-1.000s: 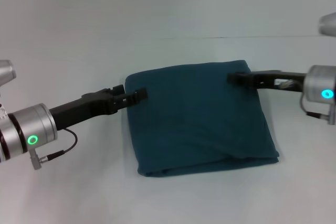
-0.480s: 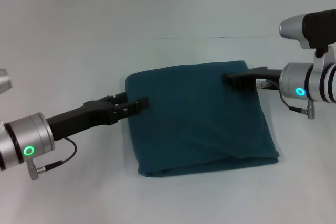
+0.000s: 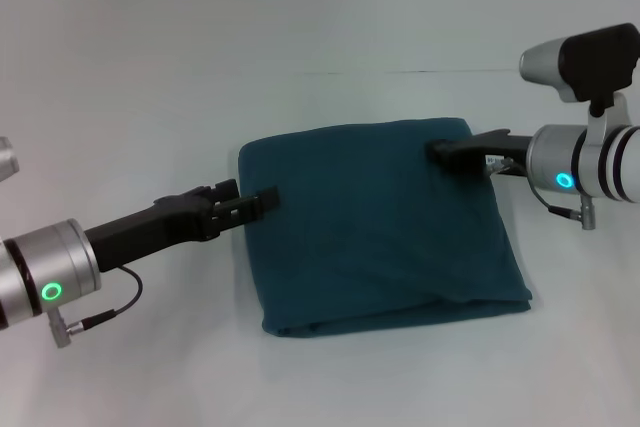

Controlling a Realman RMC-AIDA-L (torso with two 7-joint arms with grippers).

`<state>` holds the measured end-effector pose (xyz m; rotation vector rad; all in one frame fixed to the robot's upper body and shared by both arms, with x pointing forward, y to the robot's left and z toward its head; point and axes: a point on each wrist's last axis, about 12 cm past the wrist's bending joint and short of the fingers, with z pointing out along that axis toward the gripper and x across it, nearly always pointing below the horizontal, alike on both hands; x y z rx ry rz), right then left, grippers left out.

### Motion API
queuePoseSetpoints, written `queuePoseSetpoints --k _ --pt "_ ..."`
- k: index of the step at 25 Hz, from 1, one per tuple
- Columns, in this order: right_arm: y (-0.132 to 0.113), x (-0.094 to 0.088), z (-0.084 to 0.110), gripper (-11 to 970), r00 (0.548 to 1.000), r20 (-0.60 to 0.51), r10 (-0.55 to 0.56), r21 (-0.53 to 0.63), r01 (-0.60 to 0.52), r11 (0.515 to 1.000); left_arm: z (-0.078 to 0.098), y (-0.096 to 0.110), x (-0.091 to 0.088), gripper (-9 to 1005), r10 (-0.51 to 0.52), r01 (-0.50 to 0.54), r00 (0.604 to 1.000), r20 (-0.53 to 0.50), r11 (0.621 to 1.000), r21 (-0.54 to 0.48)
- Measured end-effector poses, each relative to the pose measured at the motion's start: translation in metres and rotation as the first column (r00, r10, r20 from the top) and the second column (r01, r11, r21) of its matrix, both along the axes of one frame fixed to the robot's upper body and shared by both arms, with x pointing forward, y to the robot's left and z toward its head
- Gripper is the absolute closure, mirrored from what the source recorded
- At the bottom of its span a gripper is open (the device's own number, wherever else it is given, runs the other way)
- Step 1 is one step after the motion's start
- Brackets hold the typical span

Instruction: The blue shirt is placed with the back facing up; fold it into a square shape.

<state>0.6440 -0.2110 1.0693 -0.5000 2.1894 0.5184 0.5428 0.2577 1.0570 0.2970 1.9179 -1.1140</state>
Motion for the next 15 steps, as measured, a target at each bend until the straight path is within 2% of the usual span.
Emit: queuePoseSetpoints --k 15 --pt "-0.0012 0.0020 -0.0085 959 0.999 0.014 -0.036 -0.079 0.037 0.996 -0.0009 0.0000 -0.0003 109 0.001 -0.001 1.000 -0.003 1.000 0.005"
